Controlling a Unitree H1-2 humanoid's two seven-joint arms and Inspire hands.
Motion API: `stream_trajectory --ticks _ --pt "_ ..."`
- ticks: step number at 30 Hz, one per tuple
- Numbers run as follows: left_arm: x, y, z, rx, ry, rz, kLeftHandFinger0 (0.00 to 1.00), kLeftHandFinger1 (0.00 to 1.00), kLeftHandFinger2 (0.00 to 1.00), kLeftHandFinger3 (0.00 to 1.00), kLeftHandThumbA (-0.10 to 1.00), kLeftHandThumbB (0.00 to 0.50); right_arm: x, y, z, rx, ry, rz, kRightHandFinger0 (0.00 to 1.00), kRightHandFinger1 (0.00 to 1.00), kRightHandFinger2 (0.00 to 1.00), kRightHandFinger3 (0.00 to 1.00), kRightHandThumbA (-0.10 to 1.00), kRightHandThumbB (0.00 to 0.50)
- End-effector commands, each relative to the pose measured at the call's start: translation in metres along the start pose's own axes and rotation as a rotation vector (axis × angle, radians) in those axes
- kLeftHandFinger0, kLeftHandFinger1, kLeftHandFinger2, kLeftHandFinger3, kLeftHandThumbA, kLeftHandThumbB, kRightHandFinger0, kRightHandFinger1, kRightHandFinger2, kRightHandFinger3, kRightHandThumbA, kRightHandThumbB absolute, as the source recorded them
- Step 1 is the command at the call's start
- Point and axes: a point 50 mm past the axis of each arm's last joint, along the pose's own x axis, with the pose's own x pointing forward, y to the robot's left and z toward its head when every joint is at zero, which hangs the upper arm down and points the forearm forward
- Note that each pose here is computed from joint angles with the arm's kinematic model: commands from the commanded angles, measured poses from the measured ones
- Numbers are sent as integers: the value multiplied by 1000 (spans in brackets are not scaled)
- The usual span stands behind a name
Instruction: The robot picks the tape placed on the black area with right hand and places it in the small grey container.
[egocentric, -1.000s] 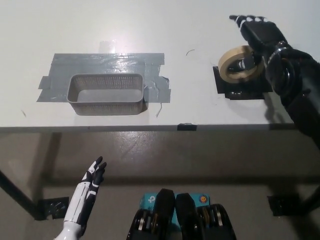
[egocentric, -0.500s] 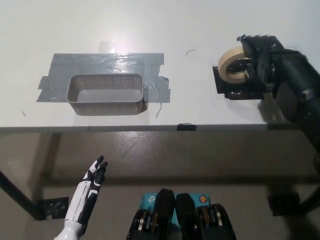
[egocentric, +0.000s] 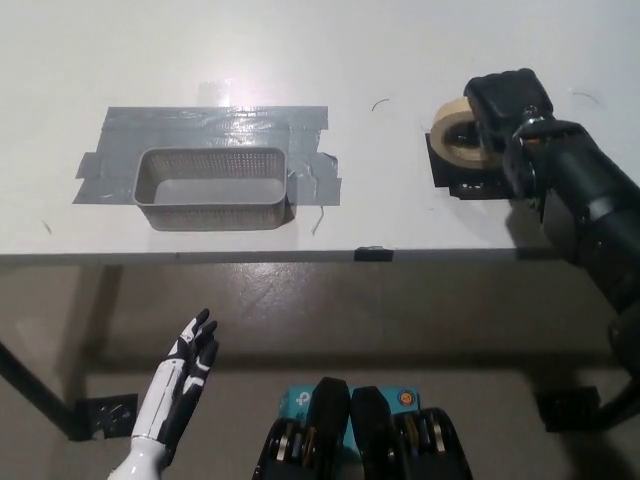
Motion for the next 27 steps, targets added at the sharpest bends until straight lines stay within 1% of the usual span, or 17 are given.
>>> stream_trajectory --ticks 1,3,5,6,8,9,10,11,12,13,15,17,18,21,22,24,27 --pt "9 6 11 18 -62 -21 994 1000 1000 1000 918 16 5 -56 6 103 -122 -309 102 596 976 882 -100 129" --pt "9 7 11 17 -60 -19 991 1000 1000 1000 911 17 5 -66 13 98 -151 -371 113 605 976 872 -100 153" --pt "8 7 10 15 -59 -17 975 1000 1000 1000 912 14 4 -76 23 140 -211 -451 134 569 913 860 -100 165" --pt "8 7 9 18 -58 -18 970 1000 1000 1000 912 13 4 -83 31 152 -232 -470 71 509 875 847 -100 172" --pt "8 5 9 21 -59 -20 970 1000 1000 1000 907 6 5 -94 45 151 -260 -495 0 440 841 829 -100 149" --pt "9 4 9 22 -59 -22 970 1000 1000 1000 906 6 5 -96 47 157 -266 -499 0 437 848 842 -100 149" --pt "10 3 10 19 -57 -25 976 1000 1000 1000 892 4 7 -106 62 176 -278 -498 0 467 877 897 -100 133" --pt "10 2 10 21 -59 -25 972 1000 1000 1000 882 18 7 -115 79 182 -295 -490 19 494 896 922 -100 140" --pt "10 2 11 20 -59 -24 970 1000 1000 1000 879 17 7 -118 86 186 -306 -489 22 506 906 937 -100 141" --pt "10 1 11 13 -58 -25 971 1000 1000 1000 867 12 8 -123 102 209 -323 -470 56 553 944 957 -100 131" --pt "11 0 13 21 -60 -24 951 1000 1000 1000 870 10 5 -130 126 245 -373 -475 83 569 948 955 -100 152" --pt "11 -2 14 22 -60 -30 952 1000 1000 1000 864 0 2 -138 155 241 -405 -497 49 536 922 947 -100 133" --pt "11 -2 14 23 -59 -33 952 1000 1000 1000 863 0 1 -139 160 239 -412 -506 48 530 913 944 -100 151" --pt "11 -5 15 22 -58 -45 956 1000 1000 1000 877 4 -4 -147 187 273 -451 -509 15 480 846 925 -100 146" --pt "10 -5 15 21 -60 -49 976 1000 1000 1000 877 5 -7 -151 202 277 -477 -518 0 454 813 916 -100 166" --pt "11 -6 14 21 -70 -56 985 1000 1000 1000 860 1 -12 -158 222 308 -500 -517 0 409 781 893 -100 165" --pt "11 -9 16 29 -79 -65 973 1000 1000 1000 853 5 -20 -166 247 320 -538 -520 0 374 780 930 -100 181"
